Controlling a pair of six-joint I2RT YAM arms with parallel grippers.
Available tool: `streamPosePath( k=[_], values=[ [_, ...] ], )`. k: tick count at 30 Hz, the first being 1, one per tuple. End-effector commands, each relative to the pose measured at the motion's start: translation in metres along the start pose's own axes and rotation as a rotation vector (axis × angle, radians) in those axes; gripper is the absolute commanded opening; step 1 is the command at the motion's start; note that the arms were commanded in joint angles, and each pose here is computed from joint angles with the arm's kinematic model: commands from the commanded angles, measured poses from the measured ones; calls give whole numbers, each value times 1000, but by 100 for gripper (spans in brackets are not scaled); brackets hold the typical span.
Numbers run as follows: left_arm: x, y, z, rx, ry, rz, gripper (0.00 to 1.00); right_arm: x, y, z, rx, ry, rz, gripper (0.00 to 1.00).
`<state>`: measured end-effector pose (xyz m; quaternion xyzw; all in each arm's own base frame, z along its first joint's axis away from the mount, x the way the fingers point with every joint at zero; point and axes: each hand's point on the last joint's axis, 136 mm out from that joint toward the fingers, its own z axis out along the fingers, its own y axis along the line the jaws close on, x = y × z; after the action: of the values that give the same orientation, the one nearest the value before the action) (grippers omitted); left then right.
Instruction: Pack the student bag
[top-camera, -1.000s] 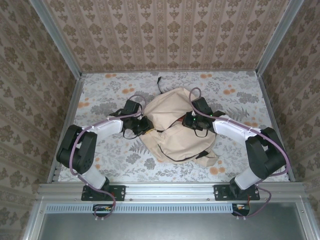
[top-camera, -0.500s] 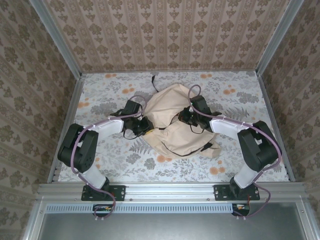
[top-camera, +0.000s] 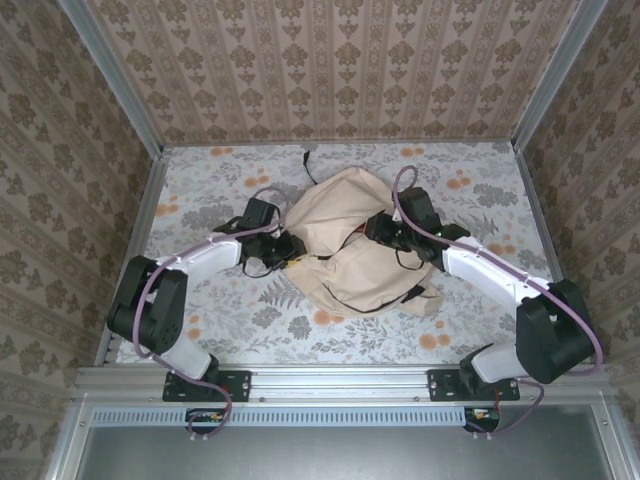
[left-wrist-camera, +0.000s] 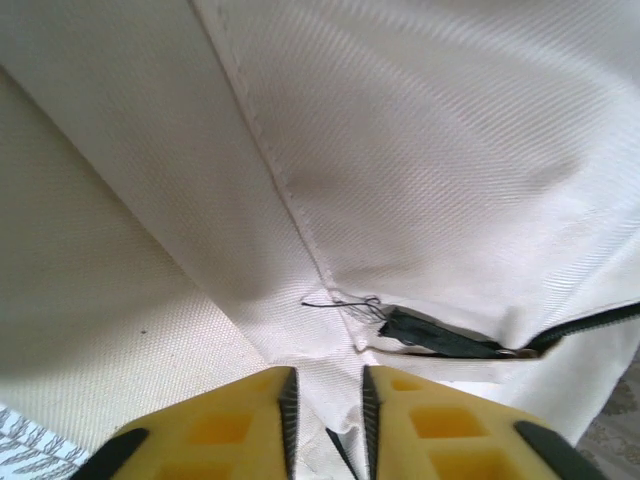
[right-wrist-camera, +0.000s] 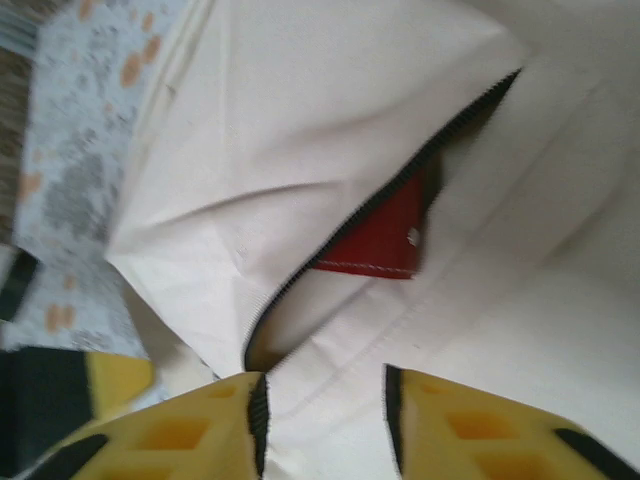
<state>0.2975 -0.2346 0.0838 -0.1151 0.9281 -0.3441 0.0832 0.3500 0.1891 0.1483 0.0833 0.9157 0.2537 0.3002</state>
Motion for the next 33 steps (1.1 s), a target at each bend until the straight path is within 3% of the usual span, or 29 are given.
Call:
streamPosePath(
  k=[1,6,16,23,33],
  values=[
    [-12,10,-23,-17,-62,-20,31,19,-7,-11,147,88,-201,45],
    [-16,42,-44,-56,-106,-96,43,38,28,-9,247,161,-564,49],
    [-13,89,-72,-108,-153,-213,59,84,89,47,342,294,-1127,50],
    [-13,105,-85,-123,-179,-259,65,83,90,84,495,313,-1247,51],
    [-11,113,-77,-132,-159,-293,66,85,70,106,615,340,-1361,46]
  ],
)
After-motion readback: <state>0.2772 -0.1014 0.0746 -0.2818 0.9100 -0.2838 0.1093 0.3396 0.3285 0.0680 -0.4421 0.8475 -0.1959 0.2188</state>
